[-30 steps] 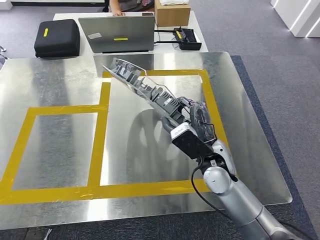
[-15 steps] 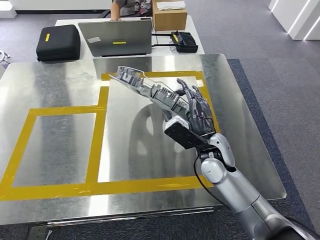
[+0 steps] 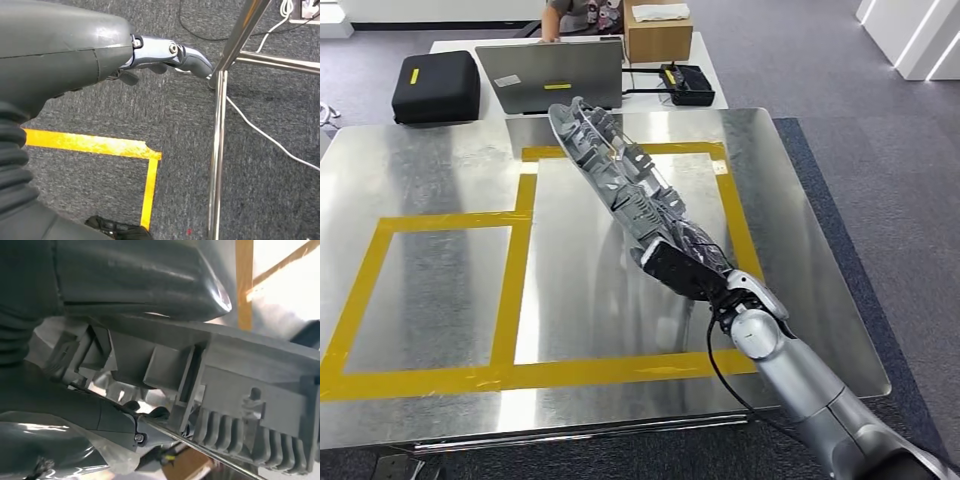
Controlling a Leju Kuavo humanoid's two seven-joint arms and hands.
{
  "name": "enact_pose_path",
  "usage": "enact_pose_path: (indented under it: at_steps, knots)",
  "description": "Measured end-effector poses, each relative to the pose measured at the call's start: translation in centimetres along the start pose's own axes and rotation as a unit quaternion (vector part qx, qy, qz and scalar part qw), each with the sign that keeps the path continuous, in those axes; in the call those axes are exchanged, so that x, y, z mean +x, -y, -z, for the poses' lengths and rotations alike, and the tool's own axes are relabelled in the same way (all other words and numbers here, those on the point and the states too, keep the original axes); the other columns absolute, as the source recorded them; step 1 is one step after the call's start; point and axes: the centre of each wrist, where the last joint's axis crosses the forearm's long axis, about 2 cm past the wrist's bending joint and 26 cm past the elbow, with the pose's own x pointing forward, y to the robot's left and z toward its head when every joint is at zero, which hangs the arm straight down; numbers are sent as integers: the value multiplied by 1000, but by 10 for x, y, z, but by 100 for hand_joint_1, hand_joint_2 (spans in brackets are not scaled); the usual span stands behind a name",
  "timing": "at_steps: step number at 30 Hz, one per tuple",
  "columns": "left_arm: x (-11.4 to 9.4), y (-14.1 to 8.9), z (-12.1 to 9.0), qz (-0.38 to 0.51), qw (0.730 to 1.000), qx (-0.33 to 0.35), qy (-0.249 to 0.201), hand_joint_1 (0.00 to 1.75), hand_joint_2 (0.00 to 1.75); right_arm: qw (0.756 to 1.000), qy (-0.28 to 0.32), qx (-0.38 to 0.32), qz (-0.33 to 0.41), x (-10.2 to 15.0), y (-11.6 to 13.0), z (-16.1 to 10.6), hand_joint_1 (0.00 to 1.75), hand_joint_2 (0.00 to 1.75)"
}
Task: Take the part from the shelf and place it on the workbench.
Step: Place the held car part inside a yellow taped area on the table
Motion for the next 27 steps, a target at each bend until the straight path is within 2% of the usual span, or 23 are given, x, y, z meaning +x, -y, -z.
enact_pose_path:
  at_steps: [4, 8, 15, 27]
  knots:
    - [-4, -8, -1, 6, 1000, 7, -8, 0, 0, 1000, -2, 29, -8, -8, 10, -4, 0, 0]
    - [-6, -12, -1, 7, 1000, 11, -10, 0, 0, 999, -7, 22, -24, -13, 14, -10, 0, 0]
    - [-8, -12, -3, 6, 1000, 12, -12, 0, 0, 994, -11, -53, -99, -9, 13, -20, 0, 0]
    - [-7, -6, -3, 2, 1000, 7, -8, 0, 0, 962, 15, -175, -211, 4, 29, -26, 0, 0]
